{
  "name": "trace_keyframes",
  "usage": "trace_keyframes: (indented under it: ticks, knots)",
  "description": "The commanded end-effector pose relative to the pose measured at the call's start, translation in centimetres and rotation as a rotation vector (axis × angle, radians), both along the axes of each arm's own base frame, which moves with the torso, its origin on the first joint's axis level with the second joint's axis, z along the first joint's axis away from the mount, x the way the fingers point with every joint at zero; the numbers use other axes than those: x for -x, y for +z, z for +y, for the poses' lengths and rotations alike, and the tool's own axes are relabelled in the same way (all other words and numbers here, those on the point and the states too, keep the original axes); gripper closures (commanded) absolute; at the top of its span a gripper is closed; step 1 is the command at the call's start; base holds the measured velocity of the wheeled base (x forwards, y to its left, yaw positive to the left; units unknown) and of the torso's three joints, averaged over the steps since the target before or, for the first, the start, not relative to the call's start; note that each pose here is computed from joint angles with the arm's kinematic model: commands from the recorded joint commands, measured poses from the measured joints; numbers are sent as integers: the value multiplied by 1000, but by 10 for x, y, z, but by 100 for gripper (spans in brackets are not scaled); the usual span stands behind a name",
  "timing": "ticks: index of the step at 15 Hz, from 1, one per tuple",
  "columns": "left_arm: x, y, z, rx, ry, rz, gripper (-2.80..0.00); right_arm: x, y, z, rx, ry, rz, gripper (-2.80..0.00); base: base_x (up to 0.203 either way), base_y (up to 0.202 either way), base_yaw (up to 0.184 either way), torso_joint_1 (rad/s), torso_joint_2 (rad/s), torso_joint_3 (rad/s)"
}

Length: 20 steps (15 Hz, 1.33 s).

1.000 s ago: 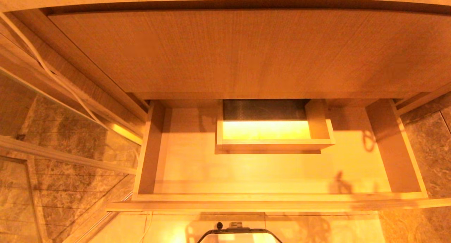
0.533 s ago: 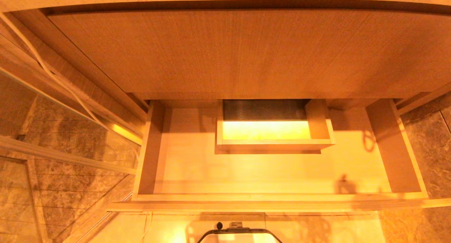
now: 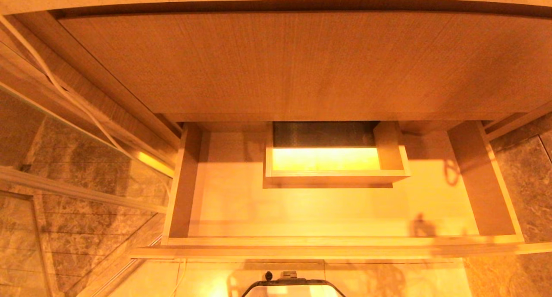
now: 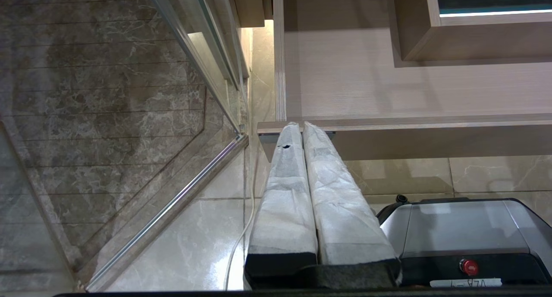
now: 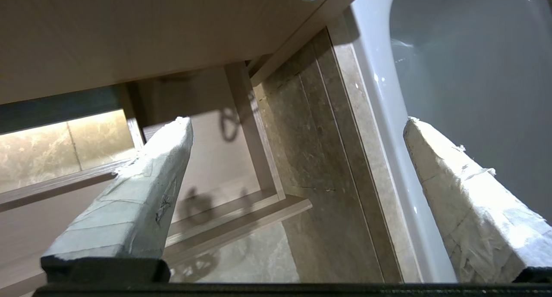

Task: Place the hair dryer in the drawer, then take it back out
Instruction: Pick up the hairdryer

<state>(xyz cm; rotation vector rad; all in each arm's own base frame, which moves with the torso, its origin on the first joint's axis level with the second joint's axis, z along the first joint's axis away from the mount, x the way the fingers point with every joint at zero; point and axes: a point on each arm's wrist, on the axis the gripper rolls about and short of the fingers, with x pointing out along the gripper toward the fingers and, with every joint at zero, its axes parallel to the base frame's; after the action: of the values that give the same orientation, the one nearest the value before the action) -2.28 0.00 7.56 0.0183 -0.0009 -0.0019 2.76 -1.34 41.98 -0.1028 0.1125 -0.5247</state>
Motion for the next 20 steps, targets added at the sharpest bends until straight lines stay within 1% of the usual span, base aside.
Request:
trace_keyframes:
  ticks: [1, 2, 5, 8, 10, 20]
  knots:
    - [0, 0, 0, 0, 0, 2, 0, 1, 0, 0, 3, 7, 4, -280, 0, 0, 0, 0, 0, 0]
    - [0, 0, 0, 0, 0, 1, 0, 0, 0, 1, 3, 27, 2, -280, 0, 0, 0, 0, 0, 0]
    - [0, 0, 0, 0, 0, 1, 0, 0, -2, 1, 4, 34, 12, -280, 0, 0, 0, 0, 0, 0]
    - [0, 0, 0, 0, 0, 2, 0, 1, 3, 1, 28, 58, -18, -280, 0, 0, 0, 0, 0, 0]
    - [0, 0, 0, 0, 0, 1, 0, 1, 6, 1, 37, 58, -38, -280, 0, 0, 0, 0, 0, 0]
    - [0, 0, 0, 0, 0, 1, 0, -66, 29, -15, 73, 56, -161, -280, 0, 0, 0, 0, 0, 0]
